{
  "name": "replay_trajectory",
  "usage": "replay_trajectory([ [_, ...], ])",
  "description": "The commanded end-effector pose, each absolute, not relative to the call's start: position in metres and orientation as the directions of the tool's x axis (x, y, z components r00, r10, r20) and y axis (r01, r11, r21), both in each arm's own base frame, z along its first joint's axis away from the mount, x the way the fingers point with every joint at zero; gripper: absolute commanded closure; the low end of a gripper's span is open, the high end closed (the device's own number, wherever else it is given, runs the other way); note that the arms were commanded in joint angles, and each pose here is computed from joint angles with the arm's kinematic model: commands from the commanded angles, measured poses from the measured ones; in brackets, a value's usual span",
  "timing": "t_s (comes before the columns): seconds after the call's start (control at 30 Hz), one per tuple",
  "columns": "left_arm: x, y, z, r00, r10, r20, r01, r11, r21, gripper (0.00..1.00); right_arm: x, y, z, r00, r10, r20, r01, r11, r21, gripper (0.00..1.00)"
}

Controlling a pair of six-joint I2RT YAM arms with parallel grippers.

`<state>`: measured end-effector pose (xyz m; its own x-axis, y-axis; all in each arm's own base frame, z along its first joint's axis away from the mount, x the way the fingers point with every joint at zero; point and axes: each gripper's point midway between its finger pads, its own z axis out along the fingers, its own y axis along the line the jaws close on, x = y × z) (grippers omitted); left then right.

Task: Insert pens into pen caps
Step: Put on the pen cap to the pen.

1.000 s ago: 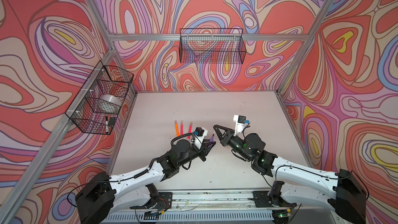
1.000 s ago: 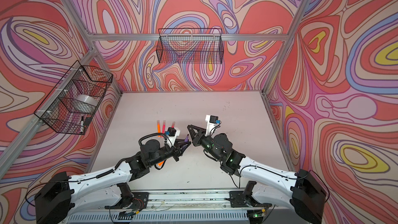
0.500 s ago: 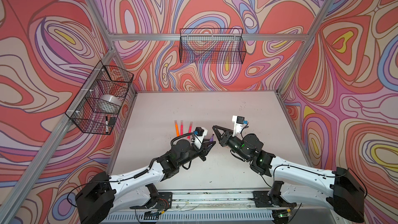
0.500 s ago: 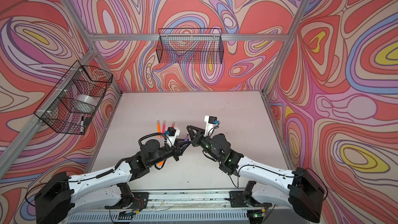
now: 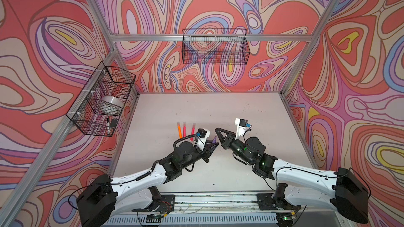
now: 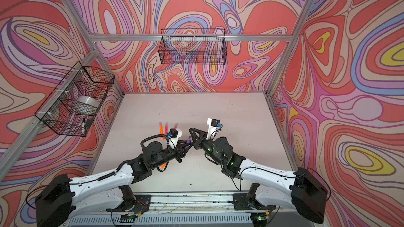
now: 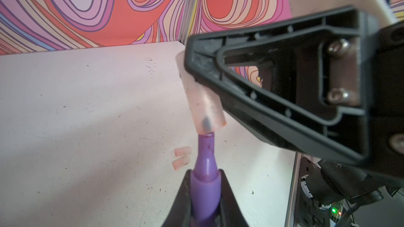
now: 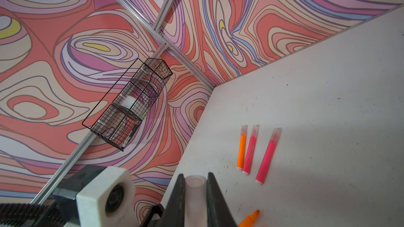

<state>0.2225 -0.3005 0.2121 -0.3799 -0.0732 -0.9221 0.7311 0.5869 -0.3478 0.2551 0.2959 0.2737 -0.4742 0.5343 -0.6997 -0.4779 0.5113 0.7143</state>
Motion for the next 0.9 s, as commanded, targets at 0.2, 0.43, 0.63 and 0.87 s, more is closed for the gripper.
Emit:
replay_trajectory([
  [0.2, 0.235, -0.304, 0.271, -0.346, -0.226, -0.911, 0.727, 0.549, -0.413, 1.00, 0.243, 0.307, 0.257, -0.443, 0.468, -0.765, -0.488, 0.590, 0.644, 1.00],
  [0.43, 0.233, -0.298, 0.275, -0.346, -0.243, -0.906, 0.728, 0.540, -0.423, 1.00, 0.243, 0.307, 0.254, -0.416, 0.451, -0.790, -0.494, 0.617, 0.613, 1.00],
  [0.63, 0.238, -0.295, 0.272, -0.351, -0.250, -0.902, 0.716, 0.549, -0.431, 1.00, 0.237, 0.309, 0.254, -0.419, 0.449, -0.789, -0.525, 0.589, 0.614, 1.00],
  [0.87, 0.238, -0.289, 0.274, -0.349, -0.260, -0.900, 0.717, 0.544, -0.435, 1.00, 0.224, 0.312, 0.253, -0.430, 0.440, -0.789, -0.585, 0.530, 0.614, 0.87],
])
